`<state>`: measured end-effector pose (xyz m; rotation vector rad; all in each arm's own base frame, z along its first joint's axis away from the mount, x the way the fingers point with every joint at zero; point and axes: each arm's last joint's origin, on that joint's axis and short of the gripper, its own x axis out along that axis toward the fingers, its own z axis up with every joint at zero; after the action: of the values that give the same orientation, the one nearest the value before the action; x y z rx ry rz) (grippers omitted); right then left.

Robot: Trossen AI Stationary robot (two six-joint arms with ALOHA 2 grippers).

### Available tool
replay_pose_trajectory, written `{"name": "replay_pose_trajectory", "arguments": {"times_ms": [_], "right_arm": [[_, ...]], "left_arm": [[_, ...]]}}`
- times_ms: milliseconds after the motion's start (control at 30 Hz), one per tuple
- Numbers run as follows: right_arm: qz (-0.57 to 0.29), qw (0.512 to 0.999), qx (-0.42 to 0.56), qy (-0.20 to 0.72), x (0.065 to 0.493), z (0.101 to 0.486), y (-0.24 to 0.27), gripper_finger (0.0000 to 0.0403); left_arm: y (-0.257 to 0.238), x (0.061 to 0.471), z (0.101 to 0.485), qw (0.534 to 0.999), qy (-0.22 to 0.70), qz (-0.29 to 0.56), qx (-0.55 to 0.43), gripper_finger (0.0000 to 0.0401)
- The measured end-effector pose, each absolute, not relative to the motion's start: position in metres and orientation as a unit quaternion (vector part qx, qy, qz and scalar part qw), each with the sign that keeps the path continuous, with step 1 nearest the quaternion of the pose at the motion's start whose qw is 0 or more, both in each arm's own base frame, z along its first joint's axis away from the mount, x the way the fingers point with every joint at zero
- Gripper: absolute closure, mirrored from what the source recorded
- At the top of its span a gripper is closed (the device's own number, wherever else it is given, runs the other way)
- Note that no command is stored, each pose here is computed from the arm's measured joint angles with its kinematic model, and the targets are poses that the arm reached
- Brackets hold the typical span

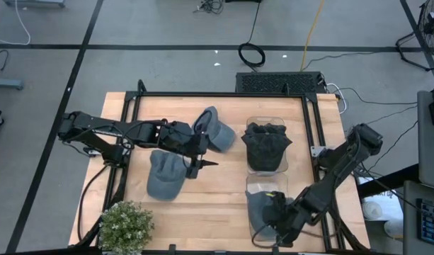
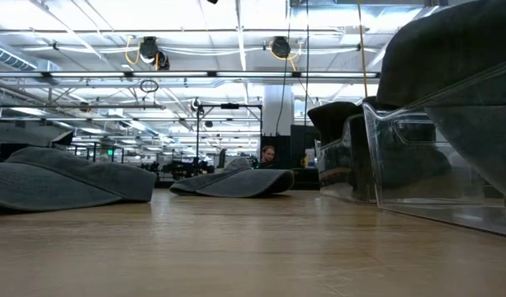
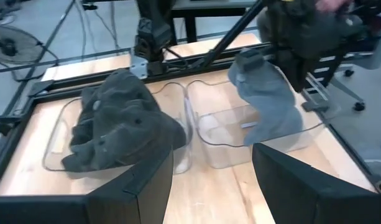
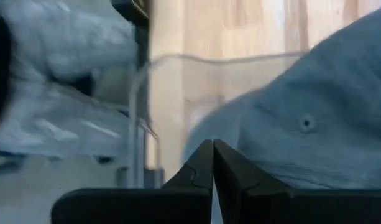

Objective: Pick & Place hat
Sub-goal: Put the left blue cap into the bottom transparent bin

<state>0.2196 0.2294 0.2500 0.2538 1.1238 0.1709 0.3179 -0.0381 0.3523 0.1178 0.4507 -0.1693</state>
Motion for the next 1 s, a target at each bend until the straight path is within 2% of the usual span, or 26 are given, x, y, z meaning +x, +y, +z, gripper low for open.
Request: {"name": "replay_pose_trajectory", "arguments": {"times_ms": [333,767,1000], "right_arm": [[-0.006,0.793,0.079,0.603,0.228,0.216,0.214,0.0403],[-0.039,0.768,0.099,0.631,0.23,0.176,0.183,0.0403],[-0.044,0.771,0.111,0.626,0.231,0.184,0.179,0.0403]], "left_arm": [[-0.038,0.318,0.353,0.971,0.22,-0.079,0.056,0.0171],[-0.038,0.318,0.353,0.97,0.22,-0.079,0.058,0.0171],[-0.038,0.318,0.352,0.969,0.225,-0.079,0.059,0.0171]]}}
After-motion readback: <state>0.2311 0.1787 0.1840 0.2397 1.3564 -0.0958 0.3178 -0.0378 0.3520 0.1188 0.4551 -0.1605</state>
